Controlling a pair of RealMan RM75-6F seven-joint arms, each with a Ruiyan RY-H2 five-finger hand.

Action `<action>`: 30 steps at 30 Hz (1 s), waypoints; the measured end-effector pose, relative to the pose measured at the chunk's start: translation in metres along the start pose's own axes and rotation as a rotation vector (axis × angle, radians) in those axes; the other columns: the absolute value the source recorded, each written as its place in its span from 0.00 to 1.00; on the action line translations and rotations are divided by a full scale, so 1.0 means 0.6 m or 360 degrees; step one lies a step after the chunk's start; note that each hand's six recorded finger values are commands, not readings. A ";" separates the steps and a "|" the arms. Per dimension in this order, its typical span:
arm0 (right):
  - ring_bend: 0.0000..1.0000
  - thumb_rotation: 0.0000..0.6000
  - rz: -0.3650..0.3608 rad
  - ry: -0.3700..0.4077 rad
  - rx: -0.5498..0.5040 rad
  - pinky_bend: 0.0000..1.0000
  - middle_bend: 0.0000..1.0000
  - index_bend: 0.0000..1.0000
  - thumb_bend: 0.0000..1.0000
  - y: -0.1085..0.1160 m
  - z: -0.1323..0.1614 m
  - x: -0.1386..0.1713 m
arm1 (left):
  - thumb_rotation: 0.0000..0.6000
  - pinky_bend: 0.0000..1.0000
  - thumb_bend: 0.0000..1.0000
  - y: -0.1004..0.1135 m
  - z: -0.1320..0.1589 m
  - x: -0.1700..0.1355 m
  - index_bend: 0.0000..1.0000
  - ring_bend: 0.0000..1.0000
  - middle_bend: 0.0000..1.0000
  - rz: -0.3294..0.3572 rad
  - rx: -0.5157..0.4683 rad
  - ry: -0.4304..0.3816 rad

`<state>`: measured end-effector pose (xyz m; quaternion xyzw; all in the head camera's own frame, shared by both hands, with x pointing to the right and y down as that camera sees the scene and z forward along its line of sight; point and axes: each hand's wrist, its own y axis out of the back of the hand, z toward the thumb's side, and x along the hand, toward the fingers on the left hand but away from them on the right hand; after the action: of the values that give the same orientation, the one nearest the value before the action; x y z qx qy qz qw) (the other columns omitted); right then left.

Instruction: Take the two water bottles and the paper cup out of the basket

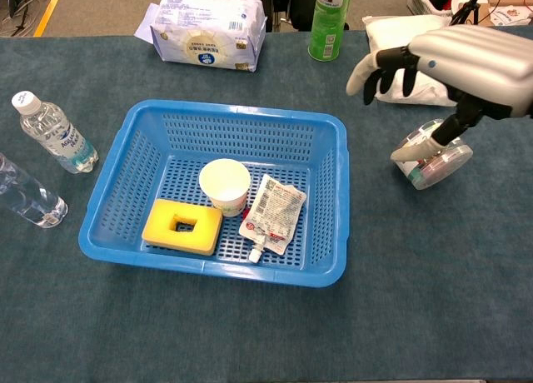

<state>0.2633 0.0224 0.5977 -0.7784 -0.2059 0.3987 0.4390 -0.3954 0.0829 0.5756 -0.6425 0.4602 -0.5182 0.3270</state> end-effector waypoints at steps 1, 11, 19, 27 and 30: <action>0.33 1.00 0.0012 0.0022 0.0000 0.41 0.38 0.29 0.07 -0.002 0.008 -0.009 | 1.00 0.17 0.23 0.001 0.000 -0.001 0.23 0.01 0.13 0.0002 0.0000 0.0002; 0.29 1.00 0.0084 0.0181 0.0051 0.40 0.34 0.25 0.04 -0.024 0.066 -0.079 | 1.00 0.17 0.23 0.010 0.003 -0.009 0.23 0.01 0.13 0.0023 -0.0018 0.0010; 0.25 1.00 0.0180 0.0253 0.0116 0.38 0.29 0.21 0.00 -0.063 0.103 -0.143 | 1.00 0.17 0.23 0.014 0.006 -0.016 0.23 0.01 0.13 0.0017 -0.0031 0.0011; 0.24 1.00 0.0256 0.0294 0.0160 0.38 0.29 0.20 0.00 -0.098 0.134 -0.199 | 1.00 0.17 0.24 0.015 0.014 -0.015 0.23 0.01 0.13 0.0006 -0.0041 0.0001; 0.24 1.00 0.0276 0.0306 0.0180 0.38 0.29 0.20 0.00 -0.108 0.145 -0.216 | 1.00 0.17 0.24 0.016 0.015 -0.014 0.23 0.01 0.13 0.0008 -0.0041 -0.0001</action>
<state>0.1180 0.0151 0.6840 -0.8018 -0.0720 0.3699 0.4638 -0.3894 0.0864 0.5615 -0.6456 0.4684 -0.5111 0.3203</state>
